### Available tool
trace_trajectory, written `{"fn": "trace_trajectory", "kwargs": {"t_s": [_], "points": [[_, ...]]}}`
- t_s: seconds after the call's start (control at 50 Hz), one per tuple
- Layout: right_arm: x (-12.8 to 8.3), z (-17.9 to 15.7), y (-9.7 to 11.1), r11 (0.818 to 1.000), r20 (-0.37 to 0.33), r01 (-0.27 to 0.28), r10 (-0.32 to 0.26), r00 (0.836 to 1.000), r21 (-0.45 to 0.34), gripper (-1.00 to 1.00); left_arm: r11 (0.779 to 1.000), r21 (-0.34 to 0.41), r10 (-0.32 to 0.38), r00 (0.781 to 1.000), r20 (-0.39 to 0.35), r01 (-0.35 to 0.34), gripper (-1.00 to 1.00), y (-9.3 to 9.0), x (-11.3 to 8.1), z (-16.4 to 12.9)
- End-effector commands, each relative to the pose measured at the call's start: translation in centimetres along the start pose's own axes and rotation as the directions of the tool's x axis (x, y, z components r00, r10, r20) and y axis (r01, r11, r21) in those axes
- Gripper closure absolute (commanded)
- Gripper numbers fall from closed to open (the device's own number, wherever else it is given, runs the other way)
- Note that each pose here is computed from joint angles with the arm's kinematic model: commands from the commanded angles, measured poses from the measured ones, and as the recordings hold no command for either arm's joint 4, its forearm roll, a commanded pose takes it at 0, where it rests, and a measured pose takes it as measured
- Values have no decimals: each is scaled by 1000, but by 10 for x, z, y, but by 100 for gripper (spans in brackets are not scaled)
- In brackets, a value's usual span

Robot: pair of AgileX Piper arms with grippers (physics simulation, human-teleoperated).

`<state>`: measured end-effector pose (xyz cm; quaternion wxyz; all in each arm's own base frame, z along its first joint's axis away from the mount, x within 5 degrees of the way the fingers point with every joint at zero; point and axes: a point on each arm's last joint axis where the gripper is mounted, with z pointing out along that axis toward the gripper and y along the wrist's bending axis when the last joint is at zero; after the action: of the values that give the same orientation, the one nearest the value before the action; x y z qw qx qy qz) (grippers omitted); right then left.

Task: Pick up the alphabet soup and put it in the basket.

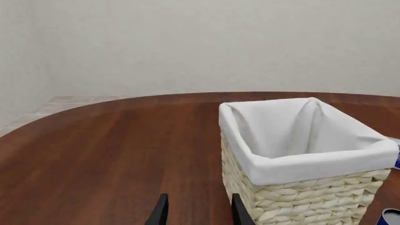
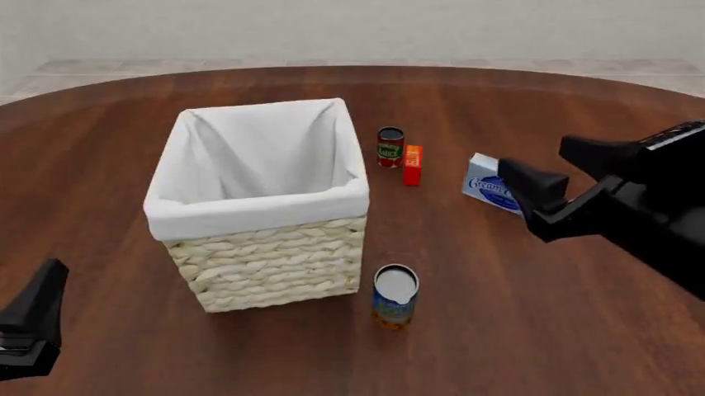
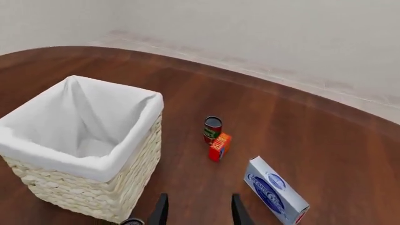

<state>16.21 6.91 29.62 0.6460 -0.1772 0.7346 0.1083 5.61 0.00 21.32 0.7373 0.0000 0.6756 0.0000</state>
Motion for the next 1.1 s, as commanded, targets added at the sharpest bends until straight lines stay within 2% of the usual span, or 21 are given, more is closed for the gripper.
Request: {"fn": "trace_trajectory", "kwargs": {"t_s": [0.02,0.44,0.72,1.1], "points": [[3,13,14,997,-25,-9,7,1000,-73,-100,1000,0,0,1000,0,0,-100,0,0,0],[6,28,34,987,-60,-1,-9,998,-163,-100,1000,0,0,1000,0,0,-100,0,0,0],[16,32,40,982,-78,-9,-6,997,-187,-100,1000,0,0,1000,0,0,-100,0,0,0],[25,41,63,962,-123,-34,0,992,-272,-100,1000,0,0,1000,0,0,-100,0,0,0]]}}
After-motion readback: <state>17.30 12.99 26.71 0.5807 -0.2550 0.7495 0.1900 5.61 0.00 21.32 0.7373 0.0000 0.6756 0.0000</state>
